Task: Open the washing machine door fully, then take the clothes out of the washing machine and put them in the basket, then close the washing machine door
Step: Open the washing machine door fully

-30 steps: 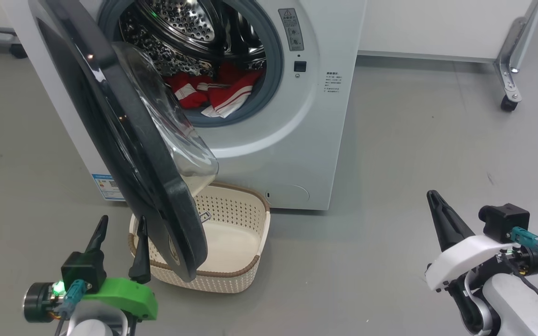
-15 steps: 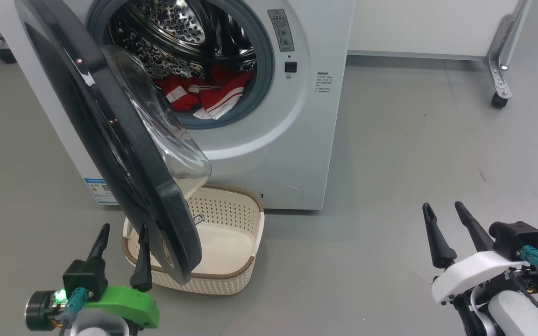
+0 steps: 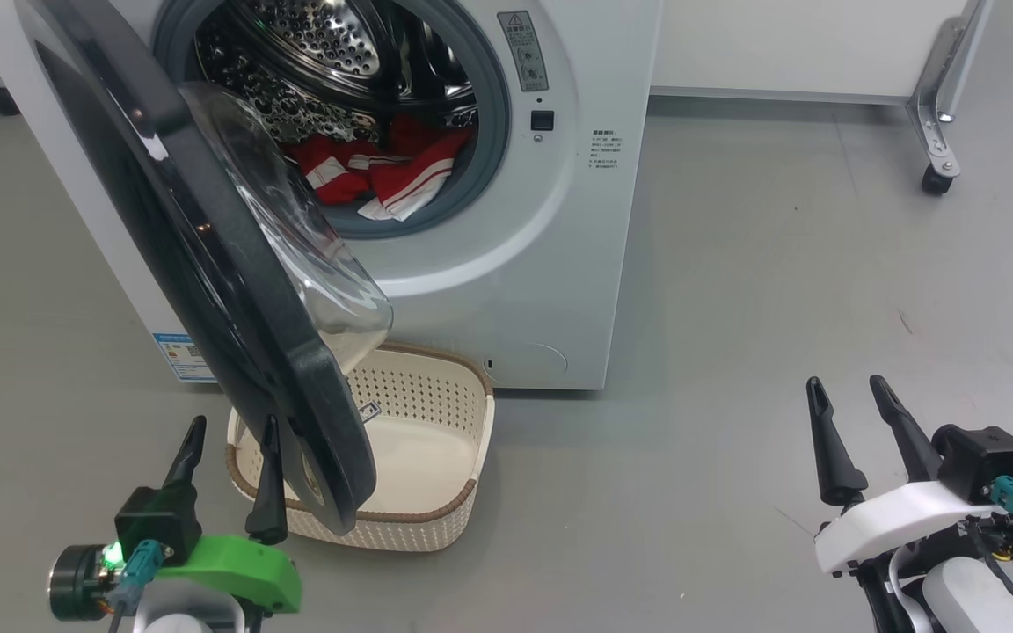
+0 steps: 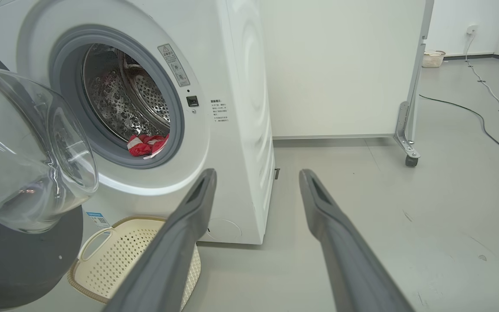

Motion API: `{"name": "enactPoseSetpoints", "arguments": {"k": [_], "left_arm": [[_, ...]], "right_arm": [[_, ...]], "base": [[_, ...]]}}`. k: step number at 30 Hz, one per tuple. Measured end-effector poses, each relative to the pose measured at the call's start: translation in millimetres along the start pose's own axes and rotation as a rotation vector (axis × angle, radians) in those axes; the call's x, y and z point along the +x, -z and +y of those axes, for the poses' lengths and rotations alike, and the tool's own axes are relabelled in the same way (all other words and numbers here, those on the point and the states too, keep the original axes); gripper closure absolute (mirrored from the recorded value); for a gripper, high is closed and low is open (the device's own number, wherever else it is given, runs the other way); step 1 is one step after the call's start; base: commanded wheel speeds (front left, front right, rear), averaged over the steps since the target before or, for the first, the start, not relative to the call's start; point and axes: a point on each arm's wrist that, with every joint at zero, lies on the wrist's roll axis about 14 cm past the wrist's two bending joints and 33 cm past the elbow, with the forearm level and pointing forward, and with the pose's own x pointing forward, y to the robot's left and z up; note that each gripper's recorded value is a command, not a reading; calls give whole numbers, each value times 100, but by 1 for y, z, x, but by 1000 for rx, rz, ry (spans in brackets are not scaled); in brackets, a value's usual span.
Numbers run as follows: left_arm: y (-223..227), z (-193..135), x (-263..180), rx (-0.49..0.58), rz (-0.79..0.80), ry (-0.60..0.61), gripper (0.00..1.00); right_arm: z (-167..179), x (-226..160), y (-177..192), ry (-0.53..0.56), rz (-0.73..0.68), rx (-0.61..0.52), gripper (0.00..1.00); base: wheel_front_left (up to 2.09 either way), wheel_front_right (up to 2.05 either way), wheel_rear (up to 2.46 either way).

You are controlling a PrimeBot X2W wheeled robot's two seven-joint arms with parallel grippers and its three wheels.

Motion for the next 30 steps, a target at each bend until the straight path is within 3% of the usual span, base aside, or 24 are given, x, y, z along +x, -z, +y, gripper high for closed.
{"name": "enactPoseSetpoints", "arguments": {"k": [30], "left_arm": [[2,0,-1,-5,6,-4,0]], "right_arm": [[4,-9,2,19,-22,6,0]], "base": [[0,0,0]]}}
